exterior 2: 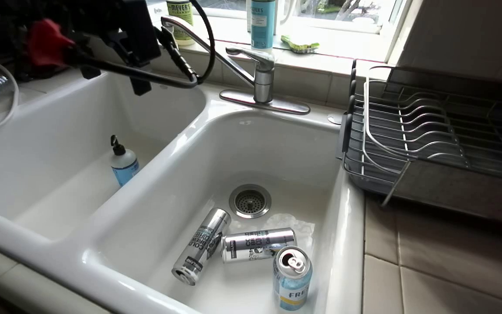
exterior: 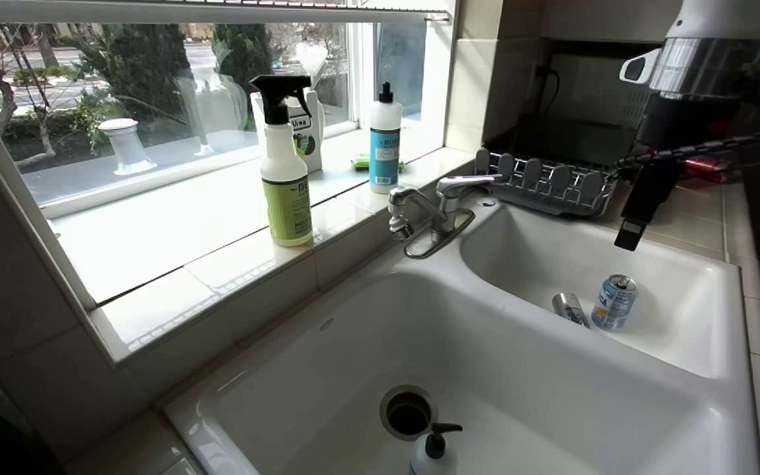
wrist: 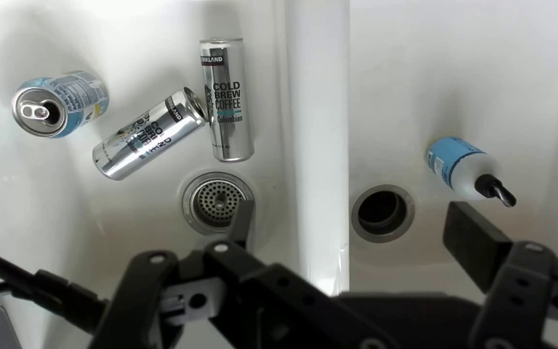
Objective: Remove the bottle from the sink and put it on the window sill
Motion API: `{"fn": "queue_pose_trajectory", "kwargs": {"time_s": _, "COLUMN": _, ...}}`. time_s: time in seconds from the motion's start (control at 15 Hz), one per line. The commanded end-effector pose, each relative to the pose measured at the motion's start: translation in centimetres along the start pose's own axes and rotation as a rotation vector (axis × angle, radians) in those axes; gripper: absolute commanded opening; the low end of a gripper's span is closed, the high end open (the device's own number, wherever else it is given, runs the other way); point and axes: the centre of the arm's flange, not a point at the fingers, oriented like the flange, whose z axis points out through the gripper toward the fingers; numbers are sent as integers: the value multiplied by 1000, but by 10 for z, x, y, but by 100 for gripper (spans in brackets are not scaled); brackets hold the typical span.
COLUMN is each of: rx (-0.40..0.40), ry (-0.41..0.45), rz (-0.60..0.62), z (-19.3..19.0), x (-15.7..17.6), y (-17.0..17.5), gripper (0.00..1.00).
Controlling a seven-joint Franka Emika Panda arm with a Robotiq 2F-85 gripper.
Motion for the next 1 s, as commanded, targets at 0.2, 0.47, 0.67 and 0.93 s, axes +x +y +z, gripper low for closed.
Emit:
{"fn": "queue_pose_trajectory", "kwargs": {"time_s": 0.2, "rx": -83, "ry": -77, "rz": -253, "z": 20, "x": 42, "y": -77, "gripper": 100}}
{"fn": "queue_pose_trajectory", "kwargs": {"time_s": 0.47, "rx": -122, "ry": -114, "rz": -460, "z": 58, "x": 60, "y": -140, "gripper": 100}}
{"fn": "queue_pose_trajectory", "kwargs": {"time_s": 0.67, "rx": -111, "ry": -113, "rz": -602, "z": 98, "x": 74, "y": -175, "gripper": 100}}
{"fn": "queue_pose_trajectory", "kwargs": {"time_s": 0.93, "rx": -65, "ry": -109, "rz": -725, "z": 144, "x": 91, "y": -203, "gripper": 100}}
